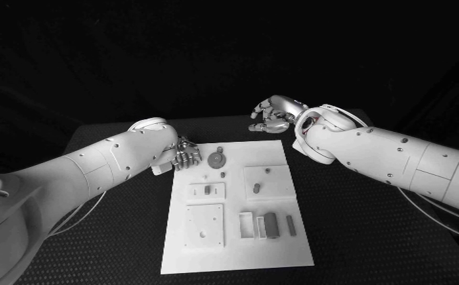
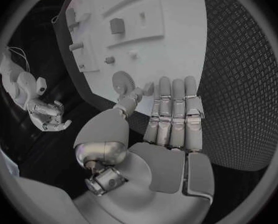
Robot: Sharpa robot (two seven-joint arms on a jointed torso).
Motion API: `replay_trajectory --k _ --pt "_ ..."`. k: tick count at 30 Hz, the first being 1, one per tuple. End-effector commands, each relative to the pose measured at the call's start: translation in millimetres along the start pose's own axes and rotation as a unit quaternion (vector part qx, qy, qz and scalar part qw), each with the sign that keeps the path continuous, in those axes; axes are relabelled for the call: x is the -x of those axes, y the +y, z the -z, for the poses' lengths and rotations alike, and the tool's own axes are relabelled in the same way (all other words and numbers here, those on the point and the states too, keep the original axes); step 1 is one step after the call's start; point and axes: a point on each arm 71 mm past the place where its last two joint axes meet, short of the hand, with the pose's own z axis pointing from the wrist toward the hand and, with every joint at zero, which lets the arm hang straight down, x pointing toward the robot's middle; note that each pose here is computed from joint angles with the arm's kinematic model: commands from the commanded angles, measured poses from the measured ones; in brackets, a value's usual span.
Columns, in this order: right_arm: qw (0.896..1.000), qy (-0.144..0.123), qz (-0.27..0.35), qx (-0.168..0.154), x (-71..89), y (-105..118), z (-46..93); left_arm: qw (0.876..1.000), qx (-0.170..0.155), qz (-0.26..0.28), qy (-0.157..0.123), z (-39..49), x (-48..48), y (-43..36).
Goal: Assemble the parts on the task board
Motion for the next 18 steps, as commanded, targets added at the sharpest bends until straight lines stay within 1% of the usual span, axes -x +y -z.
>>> replay_trajectory --k 1,13,18 --pt "1.0 0.004 0.0 0.004 -0.8 1.3 -0.2 1.0 -0.008 0.0 0.009 0.0 -1.9 -2.1" --pt "1.0 0.004 0.001 0.003 -0.7 1.0 -0.2 1.0 -0.01 0.009 0.006 -0.2 -0.7 -0.9" --pt "1.0 0.005 0.0 0.003 -0.8 0.9 -0.3 1.0 -0.011 0.013 0.0 0.0 0.6 1.5"
